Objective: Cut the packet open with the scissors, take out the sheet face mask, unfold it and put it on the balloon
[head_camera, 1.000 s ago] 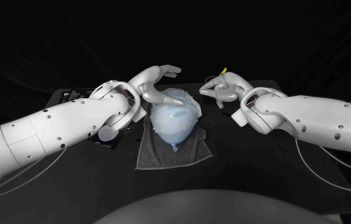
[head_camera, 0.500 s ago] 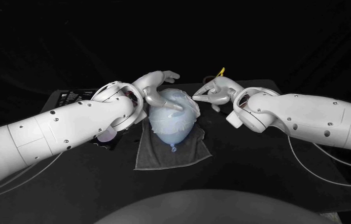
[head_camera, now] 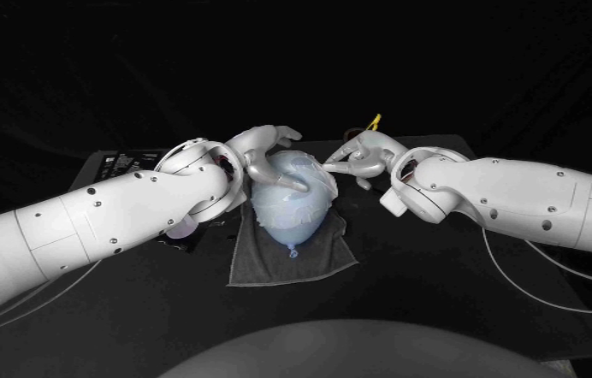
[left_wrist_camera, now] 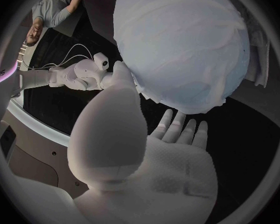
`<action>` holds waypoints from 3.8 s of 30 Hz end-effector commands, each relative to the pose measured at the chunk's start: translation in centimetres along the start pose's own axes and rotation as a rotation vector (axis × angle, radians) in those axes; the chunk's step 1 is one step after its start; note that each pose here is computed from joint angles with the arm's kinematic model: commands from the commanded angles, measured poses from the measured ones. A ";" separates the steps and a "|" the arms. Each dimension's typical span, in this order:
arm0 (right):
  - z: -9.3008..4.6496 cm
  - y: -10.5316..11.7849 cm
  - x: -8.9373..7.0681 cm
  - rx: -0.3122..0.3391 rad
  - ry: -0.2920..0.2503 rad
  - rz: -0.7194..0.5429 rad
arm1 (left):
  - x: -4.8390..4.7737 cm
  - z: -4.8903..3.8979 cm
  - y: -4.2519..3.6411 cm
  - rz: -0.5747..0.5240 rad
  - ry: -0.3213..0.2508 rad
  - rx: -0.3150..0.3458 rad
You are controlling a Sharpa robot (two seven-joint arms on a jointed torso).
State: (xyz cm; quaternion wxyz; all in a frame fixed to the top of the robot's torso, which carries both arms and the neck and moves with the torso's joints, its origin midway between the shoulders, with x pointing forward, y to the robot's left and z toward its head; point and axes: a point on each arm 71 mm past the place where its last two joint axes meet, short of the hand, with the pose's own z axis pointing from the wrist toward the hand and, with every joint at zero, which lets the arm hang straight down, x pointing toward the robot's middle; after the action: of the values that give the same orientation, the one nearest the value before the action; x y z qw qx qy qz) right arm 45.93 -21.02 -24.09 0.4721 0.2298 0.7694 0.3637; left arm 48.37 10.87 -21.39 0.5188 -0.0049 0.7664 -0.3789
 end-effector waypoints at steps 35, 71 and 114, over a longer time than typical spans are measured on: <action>0.4 1.7 0.0 -0.062 -0.051 -0.098 | 0.06 -2.97 2.41 0.004 0.099 -0.100; 1.8 2.9 2.3 -0.061 0.003 -0.126 | -0.03 -3.19 3.28 0.008 0.105 -0.130; 3.7 2.3 1.0 -0.005 -0.269 -0.315 | 0.08 -3.21 3.15 0.008 0.114 -0.128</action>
State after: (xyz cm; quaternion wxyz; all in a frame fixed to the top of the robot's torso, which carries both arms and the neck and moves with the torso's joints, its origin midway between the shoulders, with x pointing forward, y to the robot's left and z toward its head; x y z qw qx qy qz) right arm 48.90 -17.36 -24.29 0.6064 0.1554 0.7393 0.2480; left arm 47.14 14.96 -22.41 0.4850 -0.0163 0.8096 -0.3302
